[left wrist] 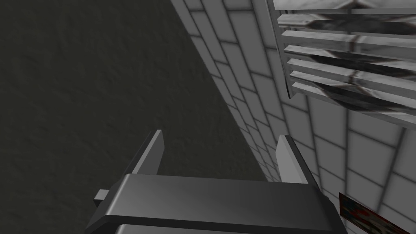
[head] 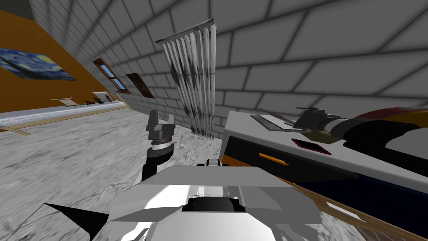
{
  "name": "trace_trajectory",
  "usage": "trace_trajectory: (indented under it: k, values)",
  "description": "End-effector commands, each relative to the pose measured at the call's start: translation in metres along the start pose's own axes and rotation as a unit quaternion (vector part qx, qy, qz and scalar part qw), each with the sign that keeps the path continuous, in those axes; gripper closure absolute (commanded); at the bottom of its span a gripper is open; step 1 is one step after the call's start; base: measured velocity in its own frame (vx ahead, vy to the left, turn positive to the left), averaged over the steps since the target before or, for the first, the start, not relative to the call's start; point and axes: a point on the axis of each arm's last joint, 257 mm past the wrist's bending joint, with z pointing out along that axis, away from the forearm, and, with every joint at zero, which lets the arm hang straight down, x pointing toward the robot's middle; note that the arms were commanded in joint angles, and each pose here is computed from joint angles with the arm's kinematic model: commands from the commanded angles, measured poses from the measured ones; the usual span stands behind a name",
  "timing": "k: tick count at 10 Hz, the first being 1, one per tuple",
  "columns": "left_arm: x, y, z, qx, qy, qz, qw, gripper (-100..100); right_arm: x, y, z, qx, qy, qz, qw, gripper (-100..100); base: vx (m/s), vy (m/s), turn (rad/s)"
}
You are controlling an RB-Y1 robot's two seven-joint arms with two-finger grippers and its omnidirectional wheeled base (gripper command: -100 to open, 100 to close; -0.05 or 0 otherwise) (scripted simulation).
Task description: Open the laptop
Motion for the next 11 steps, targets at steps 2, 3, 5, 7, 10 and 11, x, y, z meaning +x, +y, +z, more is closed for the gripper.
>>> trace_trajectory:
  k: [2, 3, 5, 7, 10, 11]
  values:
    - [0.000, 0.000, 0.000, 0.000, 0.000, 0.000, 1.0000, 0, 0.000, -0.017, -0.005, -0.001, -0.005, 0.000, 1.0000, -100, 0.011, 0.013, -0.037]
    - [0.000, 0.000, 0.000, 0.000, 0.000, 0.000, 1.0000, 0, 0.000, -0.023, -0.006, -0.001, -0.007, -0.001, 1.0000, -100, 0.012, 0.015, -0.043]
    - [0.000, 0.000, 0.000, 0.000, 0.000, 0.000, 1.0000, 0, 0.000, -0.033, -0.010, -0.001, -0.010, -0.001, 0.9999, -100, 0.012, 0.015, -0.044]
    - [0.000, 0.000, 0.000, 0.000, 0.000, 0.000, 1.0000, 0, -0.001, -0.043, -0.013, -0.001, -0.014, -0.002, 0.9999, -100, 0.012, 0.015, -0.043]
    - [0.000, 0.000, 0.000, 0.000, 0.000, 0.000, 1.0000, 0, -0.001, -0.041, -0.013, -0.001, -0.013, -0.002, 0.9999, 0, 0.000, 0.003, -0.006]
    - [0.000, 0.000, 0.000, 0.000, 0.000, 0.000, 1.0000, 0, -0.001, -0.041, -0.013, -0.001, -0.013, -0.002, 0.9999, 0, 0.000, 0.000, 0.000]
